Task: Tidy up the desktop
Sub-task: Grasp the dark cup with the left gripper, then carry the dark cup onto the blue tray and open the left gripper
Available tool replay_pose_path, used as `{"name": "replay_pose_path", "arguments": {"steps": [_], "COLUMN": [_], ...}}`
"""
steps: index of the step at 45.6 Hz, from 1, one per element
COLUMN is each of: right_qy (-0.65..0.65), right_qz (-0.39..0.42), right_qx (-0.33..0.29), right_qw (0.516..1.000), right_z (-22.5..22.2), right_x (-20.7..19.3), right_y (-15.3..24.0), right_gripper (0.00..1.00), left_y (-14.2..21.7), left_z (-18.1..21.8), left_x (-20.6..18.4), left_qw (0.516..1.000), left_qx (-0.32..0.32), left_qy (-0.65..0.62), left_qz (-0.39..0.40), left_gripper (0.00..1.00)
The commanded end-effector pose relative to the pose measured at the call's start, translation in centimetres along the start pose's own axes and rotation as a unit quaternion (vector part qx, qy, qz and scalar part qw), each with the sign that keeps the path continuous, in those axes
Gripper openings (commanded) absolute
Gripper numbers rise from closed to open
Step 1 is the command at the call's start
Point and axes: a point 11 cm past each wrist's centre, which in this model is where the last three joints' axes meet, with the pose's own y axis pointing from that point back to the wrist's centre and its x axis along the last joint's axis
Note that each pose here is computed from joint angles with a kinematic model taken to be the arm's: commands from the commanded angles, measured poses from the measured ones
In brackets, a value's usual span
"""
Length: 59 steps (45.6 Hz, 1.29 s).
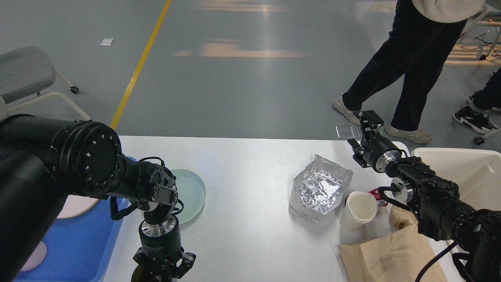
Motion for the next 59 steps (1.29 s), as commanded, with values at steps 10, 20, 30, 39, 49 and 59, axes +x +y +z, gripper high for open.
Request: {"name": "replay_pose_path", "arguments": {"steps": [10,20,30,39,49,59], "right_qy": [0.000,0.000,0.000,0.000,0.000,0.000], "right_qz": [0.000,0.000,0.000,0.000,0.000,0.000], "right_qx": [0.000,0.000,0.000,0.001,0.000,0.000], "right_qw": [1.000,1.000,1.000,1.000,1.000,1.000], "right_z": [0.0,0.0,0.0,0.0,0.0,0.0], "right_x": [0.0,0.0,0.0,0.0,0.0,0.0], "right_y": [0.0,0.0,0.0,0.0,0.0,0.0], "right_gripper": [1.00,1.00,1.00,1.00,1.00,1.00], "left_y": [0.3,3.2,6.9,9.8,11.0,10.5], "left_z": [0.0,0.2,-1.1,-7.4,-14.0,-17.1], "left_x": [-0.6,-0.6,0.3,0.7,0.1,0.5], "left_qw": [1.000,0.999,1.000,0.994,0.984,0.977], "left_qx": [0.000,-0.006,-0.019,-0.023,-0.010,-0.006], "left_qy": [0.000,0.000,0.020,0.096,0.168,0.197], "left_qz": [-0.027,-0.038,0.004,0.040,0.062,0.076], "left_gripper": [0.00,0.00,0.00,0.00,0.00,0.00]}}
